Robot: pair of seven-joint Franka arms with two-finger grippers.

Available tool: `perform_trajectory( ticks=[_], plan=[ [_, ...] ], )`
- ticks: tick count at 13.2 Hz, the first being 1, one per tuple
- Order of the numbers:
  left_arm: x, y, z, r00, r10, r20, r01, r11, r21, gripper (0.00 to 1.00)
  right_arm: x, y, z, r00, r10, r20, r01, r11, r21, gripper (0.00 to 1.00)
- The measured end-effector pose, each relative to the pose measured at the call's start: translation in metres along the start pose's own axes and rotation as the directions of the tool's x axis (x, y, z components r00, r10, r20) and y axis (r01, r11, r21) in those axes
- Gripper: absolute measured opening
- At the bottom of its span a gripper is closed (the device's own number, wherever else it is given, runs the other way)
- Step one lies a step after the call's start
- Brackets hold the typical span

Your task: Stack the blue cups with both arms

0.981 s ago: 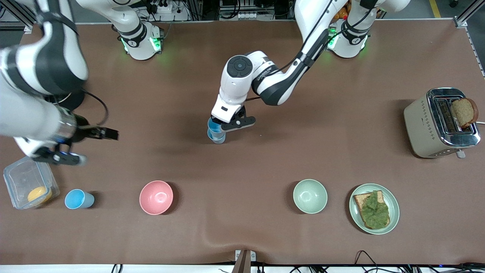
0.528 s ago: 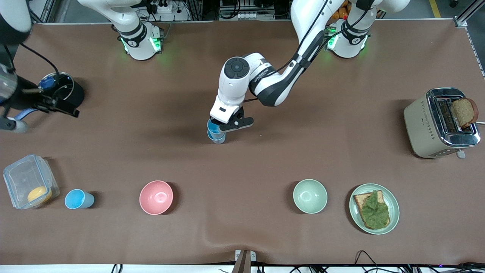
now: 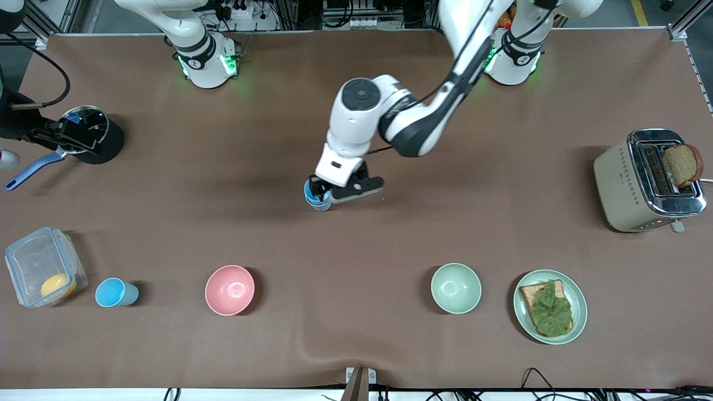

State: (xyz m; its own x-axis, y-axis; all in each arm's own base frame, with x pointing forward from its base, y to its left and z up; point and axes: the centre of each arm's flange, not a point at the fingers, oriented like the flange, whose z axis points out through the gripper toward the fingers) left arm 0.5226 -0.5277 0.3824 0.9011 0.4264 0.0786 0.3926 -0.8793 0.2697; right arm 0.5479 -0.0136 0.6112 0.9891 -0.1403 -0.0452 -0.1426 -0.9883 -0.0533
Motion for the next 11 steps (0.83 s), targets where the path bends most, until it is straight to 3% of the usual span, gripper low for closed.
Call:
perform_trajectory(
  ticks=[1, 2, 4, 5, 7, 11],
  plan=[
    [0.032, -0.011, -0.036, 0.999, -0.043, -0.015, 0.043, 0.999, 0.018, 0.96, 0.0, -0.001, -0.002, 1.0, -0.009, -0.015, 0.009, 1.0, -0.008, 1.0],
    [0.065, -0.028, -0.073, 0.996, -0.076, -0.043, 0.078, 0.996, 0.041, 1.0, 0.0, -0.003, -0.004, 0.999, -0.023, -0.026, 0.022, 0.999, -0.025, 1.0],
    [0.125, -0.069, -0.135, 0.992, -0.058, -0.116, 0.07, 0.992, 0.105, 1.0, 0.001, -0.006, -0.007, 0.998, -0.041, -0.052, 0.039, 0.999, -0.038, 1.0],
    [0.146, -0.091, -0.157, 0.992, -0.017, -0.121, 0.035, 0.989, 0.147, 1.0, 0.003, -0.007, -0.009, 0.997, -0.045, -0.067, 0.042, 0.998, -0.039, 1.0],
    [0.185, -0.132, -0.184, 0.99, 0.111, -0.086, -0.09, 0.972, 0.218, 1.0, 0.005, -0.007, -0.011, 0.995, -0.047, -0.091, 0.043, 0.998, -0.041, 1.0],
    [0.248, -0.209, -0.225, 0.959, 0.284, -0.007, -0.27, 0.92, 0.283, 1.0, 0.006, -0.007, -0.012, 0.994, -0.053, -0.1, 0.049, 0.998, -0.046, 1.0]
  ],
)
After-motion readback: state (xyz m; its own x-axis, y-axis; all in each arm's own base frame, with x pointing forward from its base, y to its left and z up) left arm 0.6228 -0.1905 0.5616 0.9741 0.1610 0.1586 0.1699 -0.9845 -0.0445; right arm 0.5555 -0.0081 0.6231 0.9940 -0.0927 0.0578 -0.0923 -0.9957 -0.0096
